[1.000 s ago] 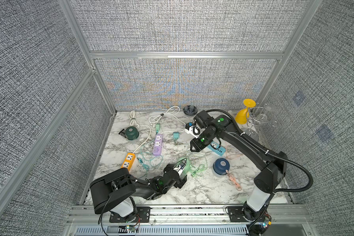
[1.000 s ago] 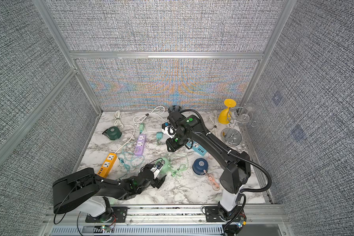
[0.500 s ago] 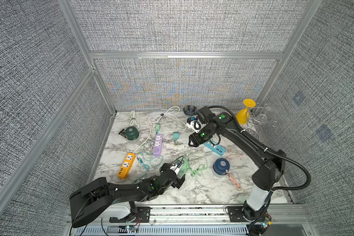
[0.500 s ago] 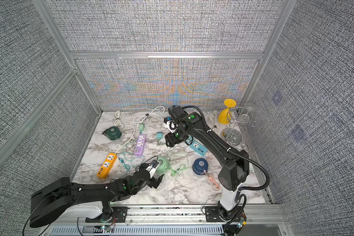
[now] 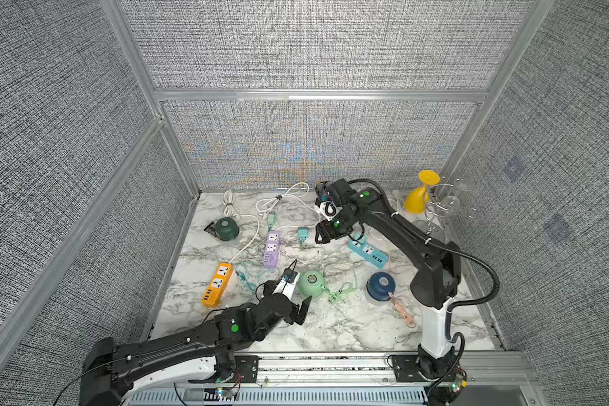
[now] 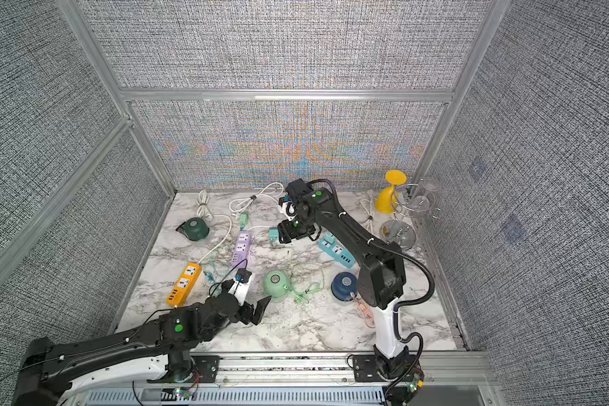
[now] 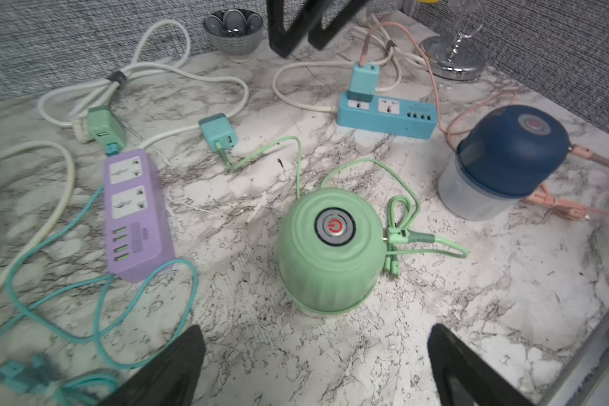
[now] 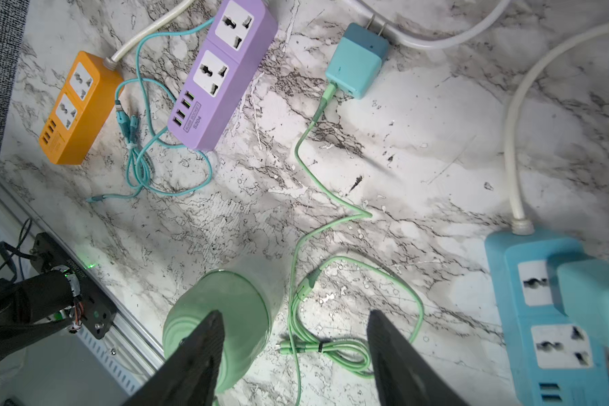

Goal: Charge the cordless meat grinders
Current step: Pick up the plug from the center of the board.

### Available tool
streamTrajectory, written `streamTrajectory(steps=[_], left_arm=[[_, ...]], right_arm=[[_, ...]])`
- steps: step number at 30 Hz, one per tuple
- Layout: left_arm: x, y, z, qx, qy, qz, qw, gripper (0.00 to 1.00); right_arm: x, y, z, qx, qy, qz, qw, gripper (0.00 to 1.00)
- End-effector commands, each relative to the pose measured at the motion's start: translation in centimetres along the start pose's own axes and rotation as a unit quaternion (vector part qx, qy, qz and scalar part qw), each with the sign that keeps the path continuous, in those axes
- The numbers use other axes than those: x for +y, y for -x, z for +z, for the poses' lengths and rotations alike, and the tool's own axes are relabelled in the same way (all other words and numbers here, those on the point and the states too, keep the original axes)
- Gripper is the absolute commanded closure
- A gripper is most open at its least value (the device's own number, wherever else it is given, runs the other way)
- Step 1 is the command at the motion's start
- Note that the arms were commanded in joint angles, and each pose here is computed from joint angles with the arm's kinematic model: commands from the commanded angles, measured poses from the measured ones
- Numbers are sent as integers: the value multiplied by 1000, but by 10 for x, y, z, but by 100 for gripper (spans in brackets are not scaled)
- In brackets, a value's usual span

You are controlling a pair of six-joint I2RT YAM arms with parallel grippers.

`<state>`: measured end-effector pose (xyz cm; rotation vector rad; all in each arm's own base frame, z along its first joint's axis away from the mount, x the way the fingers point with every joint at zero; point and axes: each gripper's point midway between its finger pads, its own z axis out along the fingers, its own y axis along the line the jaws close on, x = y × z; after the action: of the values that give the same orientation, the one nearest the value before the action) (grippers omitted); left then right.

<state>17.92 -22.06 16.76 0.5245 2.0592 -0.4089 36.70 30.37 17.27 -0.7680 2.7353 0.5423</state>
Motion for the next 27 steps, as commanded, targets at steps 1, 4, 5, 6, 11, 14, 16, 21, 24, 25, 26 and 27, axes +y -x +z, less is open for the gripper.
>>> streamTrajectory(steps=[1,4,5,6,11,14,16,21,24,25,26,27], left_arm=[[39,17,-2,16,74,-44,996,1],[72,36,17,41,98,-108,989,1],[78,42,27,49,95,-119,987,1],[84,47,36,56,96,-128,986,1],[119,57,92,111,113,-178,971,1],[129,66,126,132,107,-186,968,1],[135,71,148,148,96,-196,965,1],[141,68,207,229,85,-174,954,1],[141,48,240,287,83,-166,940,1],[142,45,248,296,87,-161,937,1],[143,40,254,305,97,-153,935,1],[142,36,258,315,103,-148,932,1]], right_arm=[[2,9,16,3,22,11,1000,32],[-5,14,34,14,22,21,999,32],[-7,15,41,18,23,25,999,32],[-11,16,45,21,22,29,999,32],[-19,22,71,28,28,50,998,31],[-23,29,84,19,26,65,997,30],[-32,35,90,11,7,79,997,30],[-54,42,72,-30,-15,125,992,30],[-65,37,49,-55,-25,142,988,30],[-66,35,39,-64,-28,143,987,30],[-66,31,33,-68,-30,142,987,29],[-65,29,26,-73,-31,141,987,29]])
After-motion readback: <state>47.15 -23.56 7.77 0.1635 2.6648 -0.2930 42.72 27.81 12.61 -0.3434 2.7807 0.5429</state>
